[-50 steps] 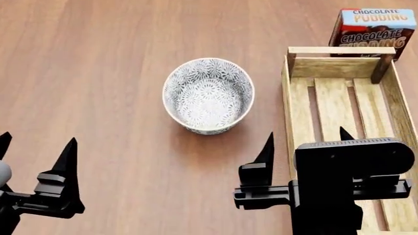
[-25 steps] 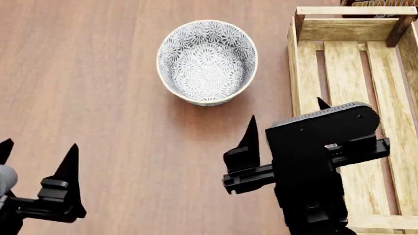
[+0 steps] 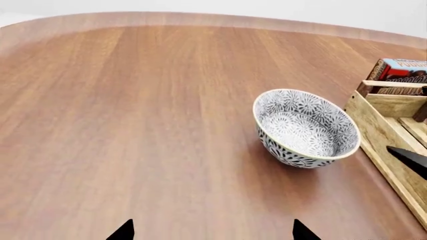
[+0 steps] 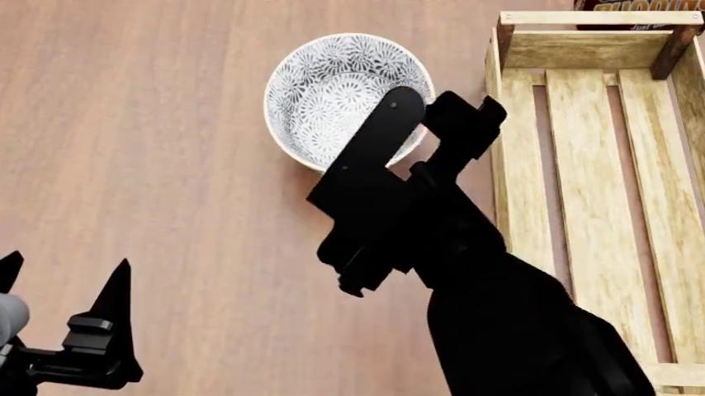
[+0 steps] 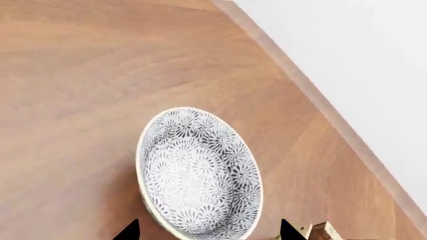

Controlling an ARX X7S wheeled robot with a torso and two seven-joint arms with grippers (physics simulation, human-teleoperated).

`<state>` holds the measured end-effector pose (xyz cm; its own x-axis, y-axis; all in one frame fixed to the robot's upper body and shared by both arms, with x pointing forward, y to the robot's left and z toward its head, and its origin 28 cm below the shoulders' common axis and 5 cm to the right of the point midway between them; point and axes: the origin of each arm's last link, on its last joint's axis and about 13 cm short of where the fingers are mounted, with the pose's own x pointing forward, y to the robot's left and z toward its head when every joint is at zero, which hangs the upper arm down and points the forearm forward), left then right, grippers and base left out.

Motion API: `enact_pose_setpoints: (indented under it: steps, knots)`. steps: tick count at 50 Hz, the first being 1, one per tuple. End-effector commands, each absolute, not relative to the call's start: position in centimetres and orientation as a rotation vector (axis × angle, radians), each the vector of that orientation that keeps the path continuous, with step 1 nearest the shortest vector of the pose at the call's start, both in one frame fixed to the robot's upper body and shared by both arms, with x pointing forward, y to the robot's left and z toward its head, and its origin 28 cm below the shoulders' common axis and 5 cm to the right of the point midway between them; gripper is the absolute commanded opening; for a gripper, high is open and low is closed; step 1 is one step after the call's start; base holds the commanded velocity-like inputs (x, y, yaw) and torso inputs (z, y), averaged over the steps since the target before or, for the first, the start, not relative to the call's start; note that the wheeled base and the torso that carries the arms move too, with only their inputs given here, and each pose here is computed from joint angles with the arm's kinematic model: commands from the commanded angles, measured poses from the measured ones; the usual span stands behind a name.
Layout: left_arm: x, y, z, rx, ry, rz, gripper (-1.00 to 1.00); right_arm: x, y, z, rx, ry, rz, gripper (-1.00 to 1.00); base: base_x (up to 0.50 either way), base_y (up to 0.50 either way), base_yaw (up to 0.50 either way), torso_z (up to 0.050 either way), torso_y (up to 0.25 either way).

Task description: Pick up the bowl on the left and put it in the tray.

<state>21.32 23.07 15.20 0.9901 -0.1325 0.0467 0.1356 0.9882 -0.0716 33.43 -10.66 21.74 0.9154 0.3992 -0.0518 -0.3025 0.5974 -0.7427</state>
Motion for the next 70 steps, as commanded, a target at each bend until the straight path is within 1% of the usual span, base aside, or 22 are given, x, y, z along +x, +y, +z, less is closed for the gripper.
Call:
enact_pose_setpoints:
  steps: [1, 13, 20, 27, 35, 52, 53, 62, 70]
  knots:
    - [21.1, 23.3, 14.9, -0.083, -0.035, -0.137, 1.0, 36.9, -10.8, 21.1, -1.059, -0.06, 0.519, 1.0, 0.0, 0.0, 0.0, 0.0, 0.0]
    - [21.0, 23.5, 14.8, -0.081, -0.032, -0.134, 1.0, 40.0, -11.6, 19.7, -1.112, 0.03, 0.488, 1.0, 0.0, 0.0, 0.0, 0.0, 0.0]
    - [21.0, 23.4, 14.9, -0.081, -0.032, -0.14, 1.0, 41.6, -11.5, 18.7, -1.15, 0.069, 0.516, 1.0, 0.0, 0.0, 0.0, 0.0, 0.0]
    - [21.0, 23.6, 14.7, -0.084, -0.026, -0.134, 1.0, 43.0, -11.5, 18.3, -1.177, 0.079, 0.498, 1.0, 0.0, 0.0, 0.0, 0.0, 0.0]
    - [20.9, 23.8, 14.6, -0.087, -0.025, -0.131, 1.0, 43.1, -11.4, 17.8, -1.184, 0.071, 0.481, 1.0, 0.0, 0.0, 0.0, 0.0, 0.0]
    - [20.9, 23.9, 14.5, -0.089, -0.024, -0.127, 1.0, 42.9, -11.2, 16.9, -1.163, 0.036, 0.369, 1.0, 0.0, 0.0, 0.0, 0.0, 0.0]
    - [20.9, 23.9, 14.5, -0.09, -0.024, -0.127, 1.0, 42.9, -11.2, 16.9, -1.158, 0.037, 0.366, -1.0, 0.0, 0.0, 0.0, 0.0, 0.0]
    - [20.9, 23.9, 14.5, -0.088, -0.025, -0.127, 1.0, 43.2, -11.4, 18.0, -1.181, 0.012, 0.387, -1.0, 0.0, 0.0, 0.0, 0.0, 0.0]
    - [20.7, 23.7, 14.6, -0.084, -0.03, -0.132, 1.0, 43.4, -12.0, 20.3, -1.211, -0.039, 0.397, -1.0, 0.0, 0.0, 0.0, 0.0, 0.0]
